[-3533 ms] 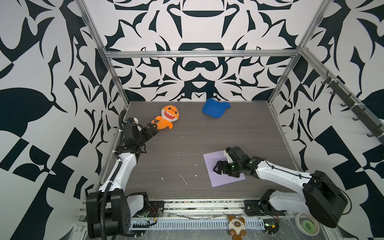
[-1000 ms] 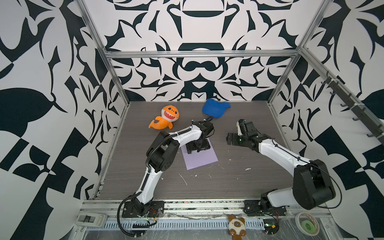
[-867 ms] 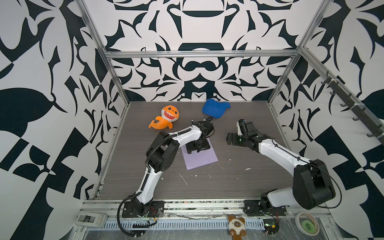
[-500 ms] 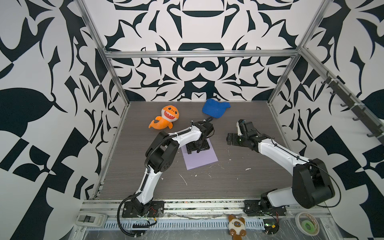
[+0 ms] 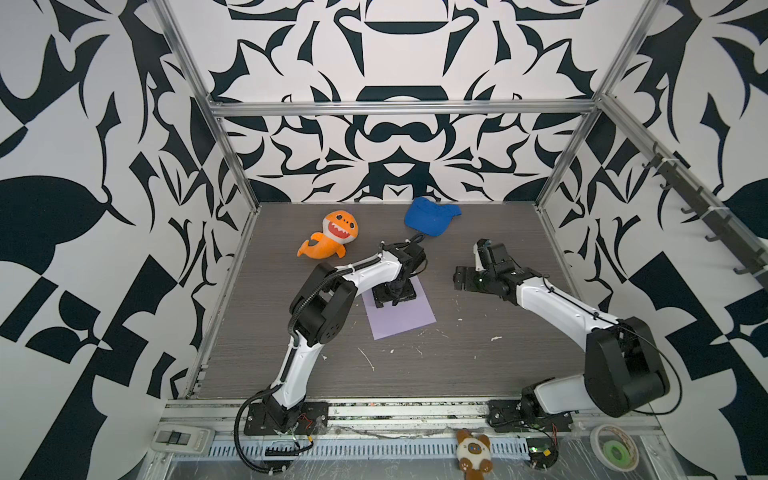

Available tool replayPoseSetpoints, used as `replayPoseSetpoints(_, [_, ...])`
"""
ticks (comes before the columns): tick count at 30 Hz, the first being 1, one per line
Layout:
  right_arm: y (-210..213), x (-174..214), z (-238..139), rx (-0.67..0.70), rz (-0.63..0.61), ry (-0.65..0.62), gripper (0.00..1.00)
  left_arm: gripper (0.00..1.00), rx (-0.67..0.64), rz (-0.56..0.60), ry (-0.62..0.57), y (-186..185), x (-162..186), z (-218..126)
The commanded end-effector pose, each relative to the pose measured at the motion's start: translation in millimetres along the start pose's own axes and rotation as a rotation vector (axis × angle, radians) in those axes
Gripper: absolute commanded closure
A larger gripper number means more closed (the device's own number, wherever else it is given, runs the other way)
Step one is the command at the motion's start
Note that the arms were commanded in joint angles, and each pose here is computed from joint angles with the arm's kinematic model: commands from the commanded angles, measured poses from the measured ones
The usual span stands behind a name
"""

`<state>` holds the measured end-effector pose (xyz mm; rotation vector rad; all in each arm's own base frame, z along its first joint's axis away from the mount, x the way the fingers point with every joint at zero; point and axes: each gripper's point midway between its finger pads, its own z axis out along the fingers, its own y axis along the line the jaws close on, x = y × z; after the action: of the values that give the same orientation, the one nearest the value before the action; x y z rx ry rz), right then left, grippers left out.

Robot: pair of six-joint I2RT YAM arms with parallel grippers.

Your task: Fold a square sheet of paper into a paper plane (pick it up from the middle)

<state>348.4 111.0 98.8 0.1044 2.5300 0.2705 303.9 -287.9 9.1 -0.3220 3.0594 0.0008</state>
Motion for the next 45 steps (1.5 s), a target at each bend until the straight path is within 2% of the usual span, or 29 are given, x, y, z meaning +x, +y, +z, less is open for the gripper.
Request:
replayPoseSetpoints(1, [-3,0,-2,0.015,0.007,-0.003,0.02,0.22,-0.226,-0.007,0.184,52,45,72])
replayPoseSetpoints(7, [-3,1,-1,0.015,0.010,0.000,0.02,0.28,-0.232,-0.001,0.181,53,45,71])
replayPoseSetpoints(17, [1,3,1,-0.007,0.014,0.017,0.03,0.44,-0.166,0.029,0.129,42,31,50])
replayPoseSetpoints(21, [17,10,3,-0.102,0.014,0.063,0.05,0.45,-0.109,0.051,0.103,32,21,34])
replayPoseSetpoints(26, [65,24,7,-0.382,0.057,0.169,0.15,0.40,0.049,0.052,0.037,12,1,-7])
replayPoseSetpoints(29, [85,32,13,-0.475,0.075,0.218,0.21,0.38,0.126,0.017,0.024,11,-5,-23])
replayPoseSetpoints(34, [109,42,23,-0.503,0.049,0.274,0.35,0.34,0.229,-0.064,0.057,13,-6,-19])
replayPoseSetpoints(40, [127,56,41,-0.489,0.021,0.344,0.50,0.30,0.268,-0.079,0.064,9,-7,-20])
replayPoseSetpoints(45, [127,63,53,-0.454,0.013,0.377,0.55,0.28,0.265,-0.080,0.055,8,-10,-22])
